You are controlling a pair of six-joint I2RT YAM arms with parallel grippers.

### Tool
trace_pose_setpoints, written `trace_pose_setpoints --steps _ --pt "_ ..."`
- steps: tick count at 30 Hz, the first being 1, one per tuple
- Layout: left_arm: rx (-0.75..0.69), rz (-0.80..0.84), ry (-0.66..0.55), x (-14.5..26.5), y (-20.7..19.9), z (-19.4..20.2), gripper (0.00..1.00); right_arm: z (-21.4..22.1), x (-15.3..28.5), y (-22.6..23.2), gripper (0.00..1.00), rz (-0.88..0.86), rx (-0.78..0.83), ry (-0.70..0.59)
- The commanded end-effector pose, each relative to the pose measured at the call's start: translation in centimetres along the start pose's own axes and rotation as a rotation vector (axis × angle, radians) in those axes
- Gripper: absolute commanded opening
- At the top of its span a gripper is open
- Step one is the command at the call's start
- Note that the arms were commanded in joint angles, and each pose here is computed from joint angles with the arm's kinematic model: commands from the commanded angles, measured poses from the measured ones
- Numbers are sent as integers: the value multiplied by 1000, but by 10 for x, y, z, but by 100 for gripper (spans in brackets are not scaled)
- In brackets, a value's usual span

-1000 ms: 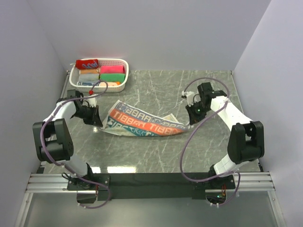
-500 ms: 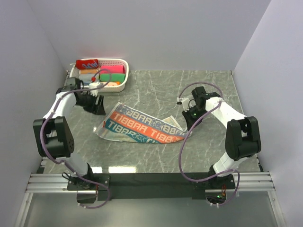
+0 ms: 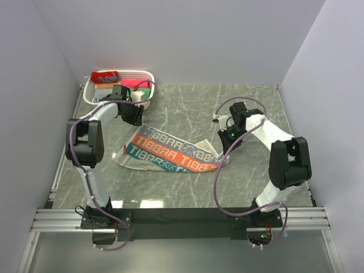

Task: Roll the towels
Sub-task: Flatten the towel

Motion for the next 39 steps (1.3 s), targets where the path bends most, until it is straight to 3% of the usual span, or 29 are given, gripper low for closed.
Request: trace_pose_setpoints --steps 1,15,21,25,28,30,35,39 --pt "12 -67 -78 -1 12 -32 45 -18 5 -3 0 9 -16 -53" --pt "14 -33 -32 -35 3 -26 49 -18 1 -8 0 6 -46 -46" --pt "8 -53 44 -50 6 -7 47 -20 3 -11 0 9 -51 -49" --pt "-8 -36 63 -50 3 0 32 -24 5 -15 0 16 -53 -57" --pt "-23 -8 46 -41 -4 -2 7 -31 8 -17 0 27 -55 -74" --pt "-29 5 23 -33 -8 -10 1 -38 11 -21 0 31 -64 -90" --pt "-21 20 -109 19 -8 -51 1 -70 37 -31 0 83 -61 -181" --pt "-58 46 -193 65 -2 -60 1 -88 65 -36 0 126 -14 -260"
Point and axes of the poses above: each gripper's point midway between its finger pads, its own x axis back along the fingers, its own y axis along the line the jaws close on, z = x × y, the point moved 1 cm from there along x, back along the fingers, and after that the axes turned 1 degree about x, right-handed, at the moved point
